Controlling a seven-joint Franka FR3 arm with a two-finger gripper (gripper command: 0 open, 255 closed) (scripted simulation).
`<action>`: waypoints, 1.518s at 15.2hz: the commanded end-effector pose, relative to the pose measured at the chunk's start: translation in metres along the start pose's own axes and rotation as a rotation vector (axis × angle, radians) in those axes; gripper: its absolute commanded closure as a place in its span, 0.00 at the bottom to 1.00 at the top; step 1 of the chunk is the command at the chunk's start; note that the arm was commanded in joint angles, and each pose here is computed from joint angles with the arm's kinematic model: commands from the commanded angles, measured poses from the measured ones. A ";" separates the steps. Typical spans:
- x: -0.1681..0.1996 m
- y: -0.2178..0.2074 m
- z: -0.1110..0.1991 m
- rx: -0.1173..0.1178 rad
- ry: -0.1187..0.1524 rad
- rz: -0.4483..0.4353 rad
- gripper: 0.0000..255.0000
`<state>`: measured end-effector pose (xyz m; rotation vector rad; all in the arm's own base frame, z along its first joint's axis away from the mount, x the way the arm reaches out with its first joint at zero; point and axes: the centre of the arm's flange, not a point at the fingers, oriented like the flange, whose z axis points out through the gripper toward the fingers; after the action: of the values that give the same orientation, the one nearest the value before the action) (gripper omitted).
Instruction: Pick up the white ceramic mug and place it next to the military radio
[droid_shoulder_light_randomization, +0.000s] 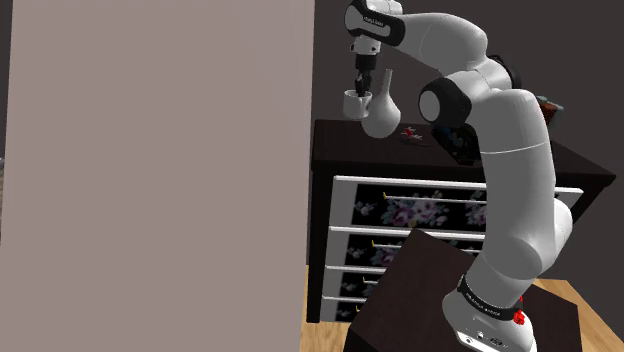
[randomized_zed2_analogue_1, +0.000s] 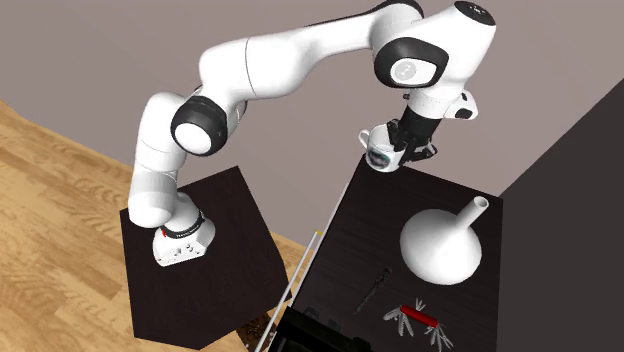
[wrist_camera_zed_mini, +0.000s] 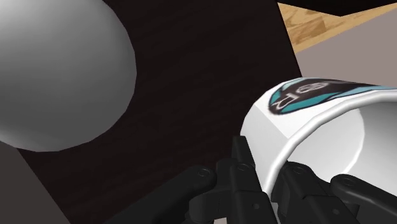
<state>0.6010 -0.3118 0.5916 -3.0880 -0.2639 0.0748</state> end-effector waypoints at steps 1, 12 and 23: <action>-0.001 0.000 -0.008 0.001 -0.001 0.000 1.00; -0.138 0.047 -0.004 0.001 -0.001 0.000 1.00; -0.280 0.097 -0.001 0.001 -0.001 0.000 1.00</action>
<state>0.3614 -0.4472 0.6015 -3.0878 -0.2618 0.0762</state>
